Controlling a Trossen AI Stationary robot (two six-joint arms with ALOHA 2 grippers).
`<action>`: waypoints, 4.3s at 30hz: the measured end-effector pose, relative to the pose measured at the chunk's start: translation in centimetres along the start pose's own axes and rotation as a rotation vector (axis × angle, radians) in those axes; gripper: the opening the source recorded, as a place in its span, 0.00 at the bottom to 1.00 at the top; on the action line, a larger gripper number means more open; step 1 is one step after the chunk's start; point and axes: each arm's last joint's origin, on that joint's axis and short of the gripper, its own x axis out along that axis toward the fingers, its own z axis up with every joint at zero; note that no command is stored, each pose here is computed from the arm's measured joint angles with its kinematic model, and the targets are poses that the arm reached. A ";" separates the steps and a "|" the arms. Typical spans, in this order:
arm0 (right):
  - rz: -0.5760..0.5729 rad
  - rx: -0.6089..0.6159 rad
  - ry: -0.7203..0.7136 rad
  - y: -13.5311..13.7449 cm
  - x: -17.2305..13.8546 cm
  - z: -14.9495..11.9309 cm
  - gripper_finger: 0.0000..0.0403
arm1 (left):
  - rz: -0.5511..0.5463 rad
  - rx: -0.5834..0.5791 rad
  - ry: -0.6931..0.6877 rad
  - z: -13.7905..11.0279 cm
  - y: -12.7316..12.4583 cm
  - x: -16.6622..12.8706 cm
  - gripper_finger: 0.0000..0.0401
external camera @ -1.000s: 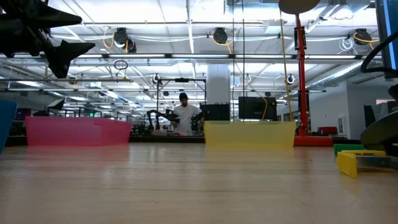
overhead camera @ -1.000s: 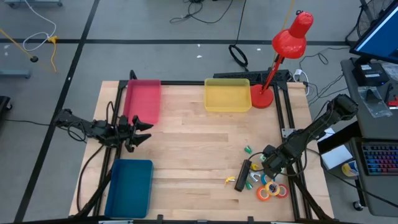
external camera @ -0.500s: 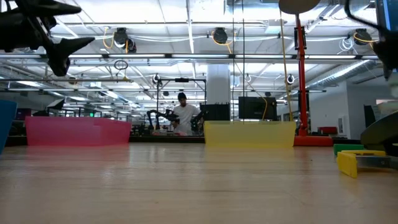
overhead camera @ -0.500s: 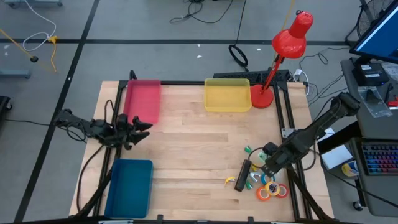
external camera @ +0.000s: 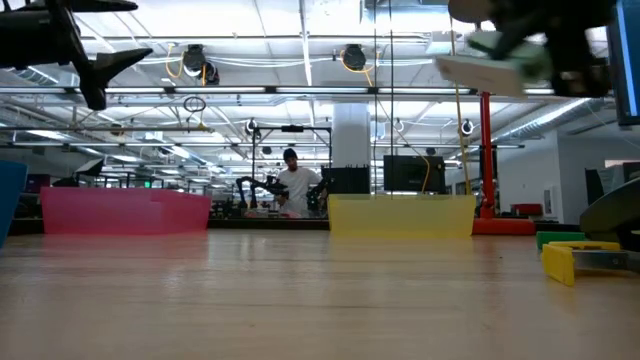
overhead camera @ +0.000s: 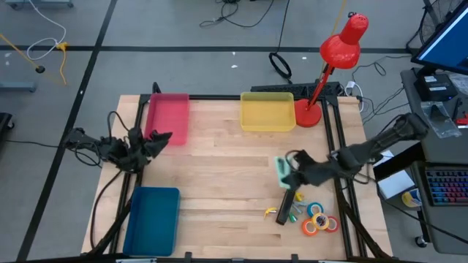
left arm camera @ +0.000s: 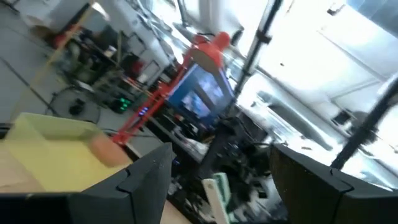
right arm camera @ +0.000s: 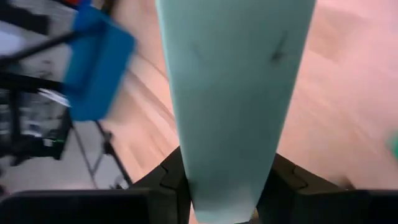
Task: Pick and place Stapler, Stapler remover, tape
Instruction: Put the light blue stapler into the red bin
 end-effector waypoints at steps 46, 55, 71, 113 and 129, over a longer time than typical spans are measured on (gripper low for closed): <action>-0.189 -0.762 -0.194 1.8 10.8 12.6 0.28 | 0.357 0.595 0.135 -2.3 -8.2 13.1 0.67; -0.221 -0.816 -0.008 0.6 10.8 11.6 0.28 | 0.363 0.818 0.208 -4.6 -9.0 17.2 0.67; -0.246 -0.578 0.237 -1.0 10.3 10.2 0.28 | 0.305 0.828 0.503 -9.3 -7.0 21.3 0.67; -0.132 -0.596 0.347 0.2 13.0 6.9 0.28 | 0.208 0.689 0.980 -11.9 -2.6 27.1 0.67; -0.078 -0.642 0.320 1.0 13.2 6.5 0.28 | 0.117 0.594 1.076 -13.1 -2.2 26.9 0.67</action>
